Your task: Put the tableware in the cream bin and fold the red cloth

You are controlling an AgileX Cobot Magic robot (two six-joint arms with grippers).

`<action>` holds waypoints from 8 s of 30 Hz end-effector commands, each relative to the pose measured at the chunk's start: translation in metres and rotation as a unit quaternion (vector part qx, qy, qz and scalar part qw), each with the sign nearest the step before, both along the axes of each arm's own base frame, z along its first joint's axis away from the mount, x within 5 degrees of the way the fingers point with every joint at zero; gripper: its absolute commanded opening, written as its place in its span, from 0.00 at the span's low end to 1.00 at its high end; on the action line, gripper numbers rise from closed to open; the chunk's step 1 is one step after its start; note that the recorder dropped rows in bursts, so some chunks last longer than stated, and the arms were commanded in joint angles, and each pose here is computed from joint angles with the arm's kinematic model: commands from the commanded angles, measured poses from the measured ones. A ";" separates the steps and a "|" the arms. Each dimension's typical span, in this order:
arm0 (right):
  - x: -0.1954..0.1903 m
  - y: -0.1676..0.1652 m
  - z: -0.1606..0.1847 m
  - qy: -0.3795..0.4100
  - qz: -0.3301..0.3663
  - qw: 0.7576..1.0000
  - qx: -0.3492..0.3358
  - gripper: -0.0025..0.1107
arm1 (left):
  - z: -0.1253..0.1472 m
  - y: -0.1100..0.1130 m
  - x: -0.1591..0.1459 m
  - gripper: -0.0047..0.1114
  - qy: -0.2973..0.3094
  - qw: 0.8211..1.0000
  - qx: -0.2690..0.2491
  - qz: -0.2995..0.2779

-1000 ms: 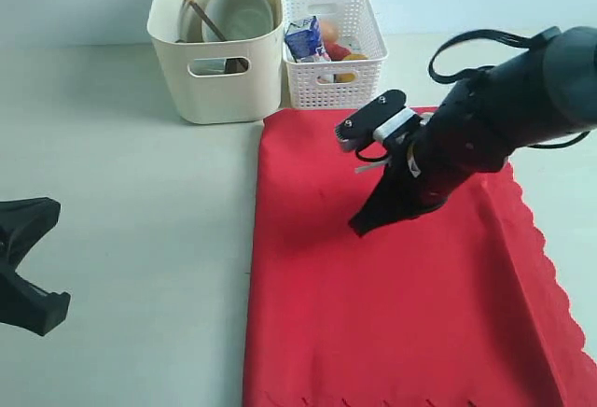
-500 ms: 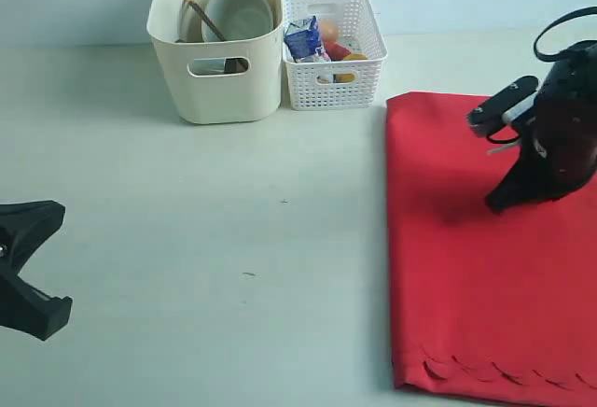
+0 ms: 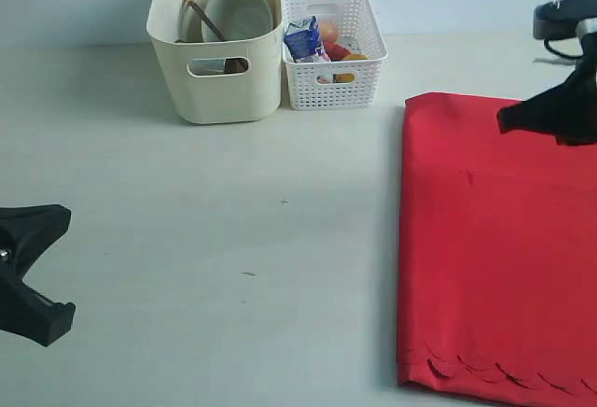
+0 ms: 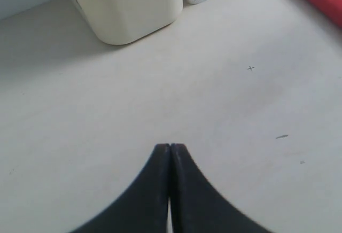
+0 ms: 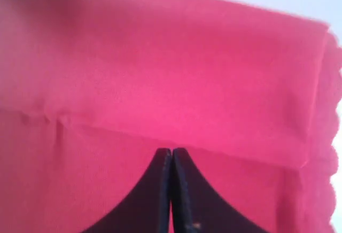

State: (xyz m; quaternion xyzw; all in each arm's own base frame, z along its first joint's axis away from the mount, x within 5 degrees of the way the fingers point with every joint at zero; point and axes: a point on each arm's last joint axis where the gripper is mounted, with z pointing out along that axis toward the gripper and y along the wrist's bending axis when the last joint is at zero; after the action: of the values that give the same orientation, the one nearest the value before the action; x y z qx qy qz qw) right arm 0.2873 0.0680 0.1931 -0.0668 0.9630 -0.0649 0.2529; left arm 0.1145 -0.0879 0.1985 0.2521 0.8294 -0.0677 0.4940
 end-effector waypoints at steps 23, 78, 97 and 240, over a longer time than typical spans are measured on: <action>0.087 -0.005 -0.116 0.027 0.070 0.997 -0.004 0.02 | -0.001 -0.001 -0.002 0.05 0.004 1.000 -0.003 -0.013; 0.185 -0.022 0.038 -0.133 -0.024 0.990 0.047 0.02 | 0.002 0.004 -0.001 0.05 -0.003 1.000 -0.011 0.015; 0.092 -0.021 0.063 -0.263 -0.062 0.941 0.202 0.02 | 0.035 0.042 -0.050 0.05 -0.164 0.966 -0.180 -0.088; 0.092 -0.021 0.063 -0.263 -0.062 0.941 0.202 0.02 | -0.010 0.097 -0.060 0.05 -0.157 0.933 -0.096 0.308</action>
State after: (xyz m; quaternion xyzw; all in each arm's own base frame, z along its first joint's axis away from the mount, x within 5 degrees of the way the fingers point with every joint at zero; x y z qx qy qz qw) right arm 0.3797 0.0470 0.2560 0.0661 0.8589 0.1007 0.4978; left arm 0.0544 0.0088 0.1885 -0.0509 0.7703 0.0547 0.6333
